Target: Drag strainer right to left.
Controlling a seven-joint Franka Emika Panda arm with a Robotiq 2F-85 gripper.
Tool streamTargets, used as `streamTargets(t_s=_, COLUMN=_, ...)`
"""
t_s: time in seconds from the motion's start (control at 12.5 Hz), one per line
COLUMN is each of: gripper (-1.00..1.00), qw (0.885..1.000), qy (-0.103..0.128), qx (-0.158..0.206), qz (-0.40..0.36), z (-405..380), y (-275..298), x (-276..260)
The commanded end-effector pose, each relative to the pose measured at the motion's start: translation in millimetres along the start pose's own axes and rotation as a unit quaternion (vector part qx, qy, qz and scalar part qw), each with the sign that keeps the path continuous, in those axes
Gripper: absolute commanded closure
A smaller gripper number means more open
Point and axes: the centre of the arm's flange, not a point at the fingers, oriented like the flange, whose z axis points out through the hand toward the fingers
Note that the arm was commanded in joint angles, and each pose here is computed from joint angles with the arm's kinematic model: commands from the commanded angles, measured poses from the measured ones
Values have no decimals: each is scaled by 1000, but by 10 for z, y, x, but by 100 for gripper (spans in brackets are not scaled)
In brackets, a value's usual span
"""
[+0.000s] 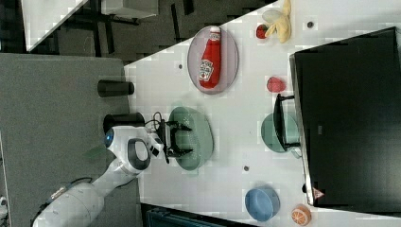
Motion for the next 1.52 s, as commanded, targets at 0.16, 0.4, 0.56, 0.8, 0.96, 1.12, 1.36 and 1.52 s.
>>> streamTargets(t_s=0.16, gripper=-100, qw=999, qy=-21, qx=26, qz=18, z=-149, y=-64, x=-540)
streamTargets(t_s=0.4, gripper=-100, qw=998, qy=-32, qx=28, qz=47, z=-117, y=-87, x=-874)
streamTargets(t_s=0.56, gripper=-100, qw=997, qy=-38, qx=33, qz=61, z=-111, y=-102, x=-1092)
streamTargets(t_s=0.8, gripper=-100, qw=996, qy=-47, qx=35, qz=60, z=-84, y=-89, x=-1372)
streamTargets(t_s=0.96, gripper=-100, qw=996, qy=-53, qx=37, qz=54, z=-72, y=-81, x=-1538)
streamTargets(t_s=1.12, gripper=-100, qw=996, qy=-61, qx=38, qz=54, z=-61, y=-71, x=-1660)
streamTargets(t_s=1.36, gripper=-100, qw=997, qy=-60, qx=40, qz=30, z=-267, y=-109, x=-1667)
streamTargets(t_s=1.52, gripper=-100, qw=999, qy=-37, qx=22, qz=-29, z=-650, y=-136, x=-1513)
